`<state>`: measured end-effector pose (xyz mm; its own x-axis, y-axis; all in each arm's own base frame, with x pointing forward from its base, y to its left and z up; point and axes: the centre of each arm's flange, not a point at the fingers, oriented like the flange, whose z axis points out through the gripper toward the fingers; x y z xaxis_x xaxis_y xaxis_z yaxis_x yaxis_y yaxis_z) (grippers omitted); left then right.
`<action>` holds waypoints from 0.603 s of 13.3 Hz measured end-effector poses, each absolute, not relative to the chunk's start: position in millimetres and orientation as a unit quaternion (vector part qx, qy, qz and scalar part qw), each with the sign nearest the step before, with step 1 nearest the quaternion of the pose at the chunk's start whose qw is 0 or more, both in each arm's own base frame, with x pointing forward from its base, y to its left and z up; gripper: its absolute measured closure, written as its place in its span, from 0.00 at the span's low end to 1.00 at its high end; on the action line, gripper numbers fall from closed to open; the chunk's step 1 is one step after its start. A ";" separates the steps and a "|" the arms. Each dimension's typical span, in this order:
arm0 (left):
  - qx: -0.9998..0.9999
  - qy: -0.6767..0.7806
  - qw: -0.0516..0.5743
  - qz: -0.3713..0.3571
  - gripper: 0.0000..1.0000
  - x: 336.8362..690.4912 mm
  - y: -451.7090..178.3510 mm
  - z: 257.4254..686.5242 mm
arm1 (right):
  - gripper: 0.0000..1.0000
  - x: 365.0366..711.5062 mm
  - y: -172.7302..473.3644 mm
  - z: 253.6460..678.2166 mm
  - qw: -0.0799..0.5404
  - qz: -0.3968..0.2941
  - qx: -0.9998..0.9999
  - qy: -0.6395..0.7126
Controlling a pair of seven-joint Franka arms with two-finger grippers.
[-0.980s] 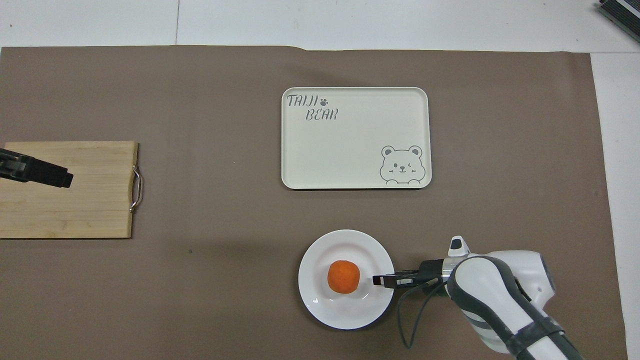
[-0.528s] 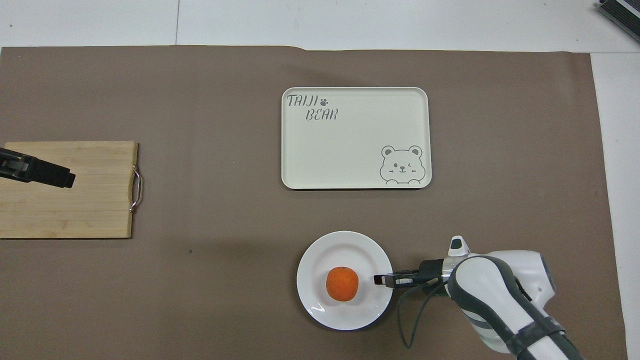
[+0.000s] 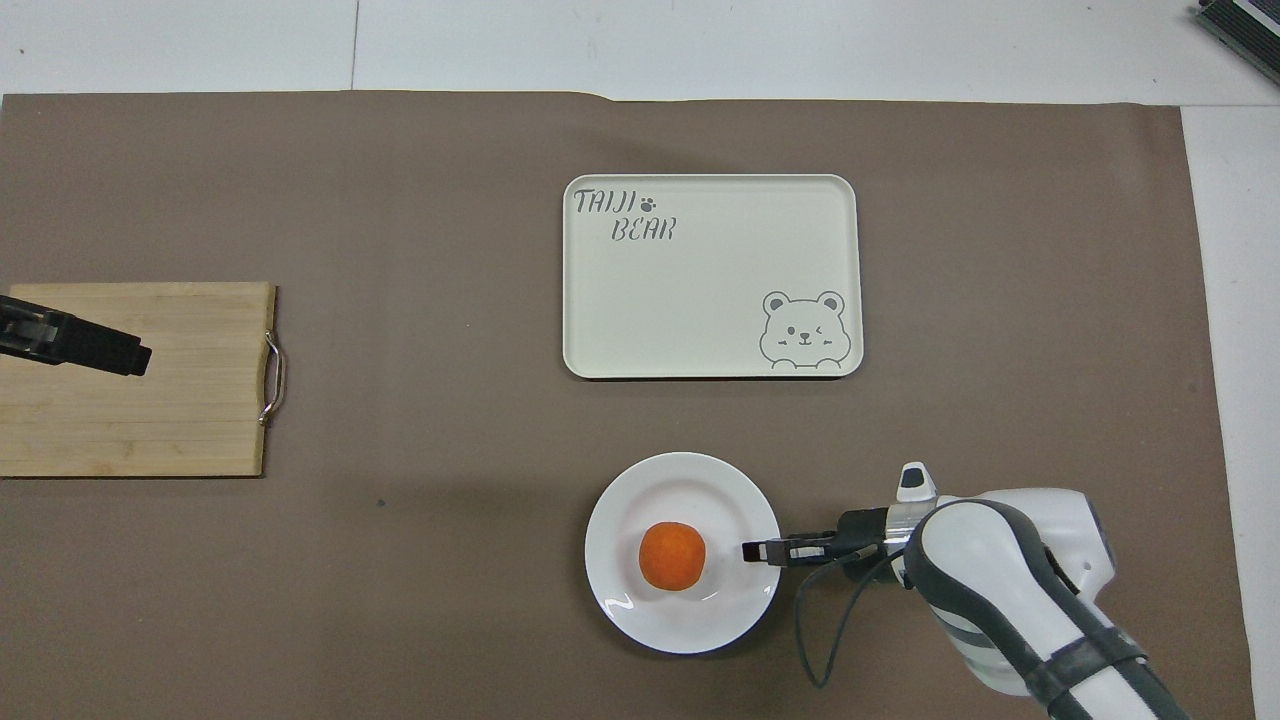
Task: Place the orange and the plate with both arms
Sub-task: 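Hook the right gripper against the plate rim nearest it, then push the plate with the right gripper onto the bear tray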
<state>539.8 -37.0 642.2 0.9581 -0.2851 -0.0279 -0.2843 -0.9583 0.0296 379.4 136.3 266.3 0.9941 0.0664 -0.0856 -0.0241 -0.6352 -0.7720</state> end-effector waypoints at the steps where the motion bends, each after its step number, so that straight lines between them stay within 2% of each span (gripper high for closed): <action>1: 0.989 -0.144 0.013 -0.016 0.00 539.7 -37.1 642.2 | 0.94 384.7 137.1 272.6 0.434 0.055 -0.899 -0.005; 8: 0.989 -0.144 0.013 -0.016 0.00 539.8 -37.7 642.2 | 0.94 418.7 145.5 320.8 0.446 0.047 -0.893 0.026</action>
